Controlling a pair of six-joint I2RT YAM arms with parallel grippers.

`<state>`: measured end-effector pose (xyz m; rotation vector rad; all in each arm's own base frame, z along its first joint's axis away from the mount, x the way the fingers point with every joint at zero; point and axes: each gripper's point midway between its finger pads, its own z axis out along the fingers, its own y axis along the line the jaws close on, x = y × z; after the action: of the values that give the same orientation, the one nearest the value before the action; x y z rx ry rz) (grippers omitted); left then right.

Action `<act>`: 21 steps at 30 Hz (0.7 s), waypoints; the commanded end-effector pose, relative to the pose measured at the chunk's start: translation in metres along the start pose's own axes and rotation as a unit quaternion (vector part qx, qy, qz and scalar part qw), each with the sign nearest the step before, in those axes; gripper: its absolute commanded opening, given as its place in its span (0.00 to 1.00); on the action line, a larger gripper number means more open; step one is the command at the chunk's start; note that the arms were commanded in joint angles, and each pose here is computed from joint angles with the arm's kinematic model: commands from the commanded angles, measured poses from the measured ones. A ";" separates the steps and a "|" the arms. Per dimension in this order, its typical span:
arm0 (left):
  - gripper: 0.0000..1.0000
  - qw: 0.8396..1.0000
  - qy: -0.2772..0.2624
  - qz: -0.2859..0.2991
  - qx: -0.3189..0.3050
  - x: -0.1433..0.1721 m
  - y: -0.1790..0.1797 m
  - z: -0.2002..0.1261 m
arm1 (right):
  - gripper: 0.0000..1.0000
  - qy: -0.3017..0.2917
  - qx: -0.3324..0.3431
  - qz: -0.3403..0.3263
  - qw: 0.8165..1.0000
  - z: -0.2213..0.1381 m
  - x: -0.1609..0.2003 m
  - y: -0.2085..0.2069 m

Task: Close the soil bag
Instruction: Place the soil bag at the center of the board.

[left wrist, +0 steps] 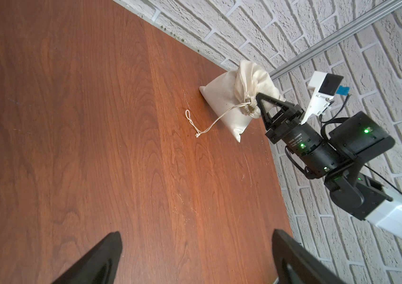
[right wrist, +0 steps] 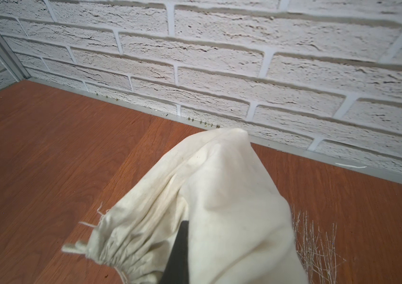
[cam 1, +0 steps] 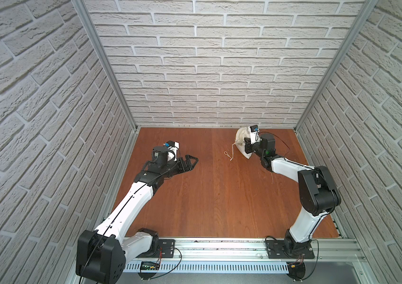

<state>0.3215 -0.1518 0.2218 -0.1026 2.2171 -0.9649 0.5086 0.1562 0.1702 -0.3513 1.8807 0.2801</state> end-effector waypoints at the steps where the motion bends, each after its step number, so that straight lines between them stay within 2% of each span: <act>1: 0.98 1.000 -0.016 0.007 0.004 -0.004 -0.003 -0.005 | 0.03 -0.047 -0.002 0.007 0.999 -0.015 -0.030 0.001; 12: 0.98 1.000 -0.025 0.010 0.009 -0.003 -0.004 -0.006 | 0.03 -0.016 0.005 0.028 0.999 -0.023 -0.001 -0.001; 21: 0.98 1.000 -0.022 0.015 0.012 0.000 -0.006 -0.004 | 0.03 0.038 0.009 0.061 0.997 -0.027 0.030 -0.001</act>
<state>0.3159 -0.1524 0.2196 -0.1034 2.2134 -0.9656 0.4795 0.1467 0.1342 -0.2736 2.0140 0.3242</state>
